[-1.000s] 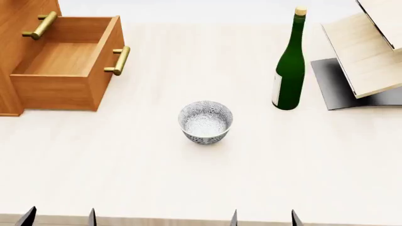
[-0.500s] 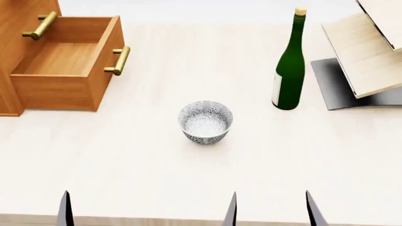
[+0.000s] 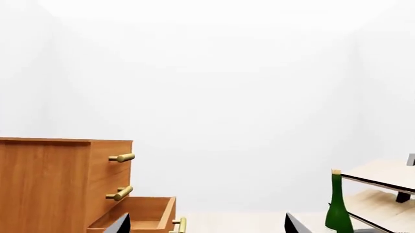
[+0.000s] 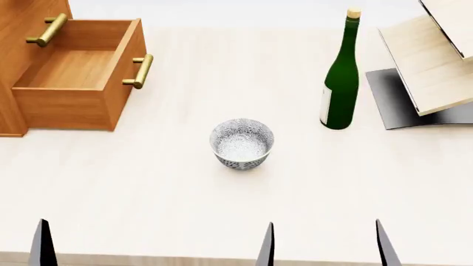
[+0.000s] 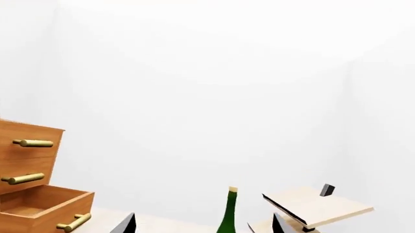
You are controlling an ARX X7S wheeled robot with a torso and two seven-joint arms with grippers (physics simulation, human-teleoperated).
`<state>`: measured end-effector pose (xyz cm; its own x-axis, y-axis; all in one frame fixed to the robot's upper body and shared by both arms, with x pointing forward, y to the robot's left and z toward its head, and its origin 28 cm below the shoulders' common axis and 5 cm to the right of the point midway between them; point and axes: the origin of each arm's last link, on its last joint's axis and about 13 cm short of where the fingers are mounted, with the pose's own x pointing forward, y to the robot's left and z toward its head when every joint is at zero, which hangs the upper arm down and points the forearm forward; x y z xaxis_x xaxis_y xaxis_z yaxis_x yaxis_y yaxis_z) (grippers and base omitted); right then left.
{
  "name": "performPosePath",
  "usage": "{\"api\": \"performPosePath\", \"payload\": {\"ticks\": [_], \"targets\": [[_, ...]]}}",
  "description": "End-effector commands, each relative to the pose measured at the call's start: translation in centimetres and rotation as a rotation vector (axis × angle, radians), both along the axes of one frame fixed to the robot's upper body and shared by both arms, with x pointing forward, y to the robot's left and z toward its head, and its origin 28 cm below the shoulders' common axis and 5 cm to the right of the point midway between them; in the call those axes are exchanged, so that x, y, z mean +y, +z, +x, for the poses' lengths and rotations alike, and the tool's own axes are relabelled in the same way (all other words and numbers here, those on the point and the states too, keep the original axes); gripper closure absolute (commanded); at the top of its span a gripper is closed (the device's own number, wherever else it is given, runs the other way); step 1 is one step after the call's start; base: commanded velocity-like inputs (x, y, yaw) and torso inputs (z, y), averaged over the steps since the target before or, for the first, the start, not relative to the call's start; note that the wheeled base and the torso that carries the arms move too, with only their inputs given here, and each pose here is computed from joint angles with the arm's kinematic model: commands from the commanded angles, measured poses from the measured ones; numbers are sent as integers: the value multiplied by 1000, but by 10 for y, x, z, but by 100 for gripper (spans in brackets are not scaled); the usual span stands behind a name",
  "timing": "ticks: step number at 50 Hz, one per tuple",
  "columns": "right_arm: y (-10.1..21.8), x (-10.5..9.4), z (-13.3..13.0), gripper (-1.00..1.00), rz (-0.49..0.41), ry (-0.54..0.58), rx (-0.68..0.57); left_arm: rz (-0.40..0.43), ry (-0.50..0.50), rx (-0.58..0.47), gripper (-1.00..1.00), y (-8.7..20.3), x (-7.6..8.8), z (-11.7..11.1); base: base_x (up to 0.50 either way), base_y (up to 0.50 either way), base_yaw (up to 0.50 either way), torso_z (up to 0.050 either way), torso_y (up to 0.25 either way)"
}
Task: Close the bottom drawer of the cabinet.
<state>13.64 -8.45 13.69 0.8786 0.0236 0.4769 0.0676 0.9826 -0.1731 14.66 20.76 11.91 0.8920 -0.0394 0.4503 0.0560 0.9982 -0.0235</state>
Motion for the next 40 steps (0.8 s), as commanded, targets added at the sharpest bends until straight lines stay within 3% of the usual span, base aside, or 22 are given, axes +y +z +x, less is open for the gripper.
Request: {"api": "performPosePath", "payload": {"ticks": [1,8,40], "targets": [[-1,0,0,-100,-6,-6,-14,-7,-2,-25,-100,1,1,-3,0,0,0,0,0],[-1,0,1,-100,-8,-7,-10,-5,-2,-25,-100,1,1,-4,0,36,0,0,0],[-3,1,3,-100,-32,-5,-1,-2,-7,-21,-100,1,1,-3,0,500,0,0,0]]}}
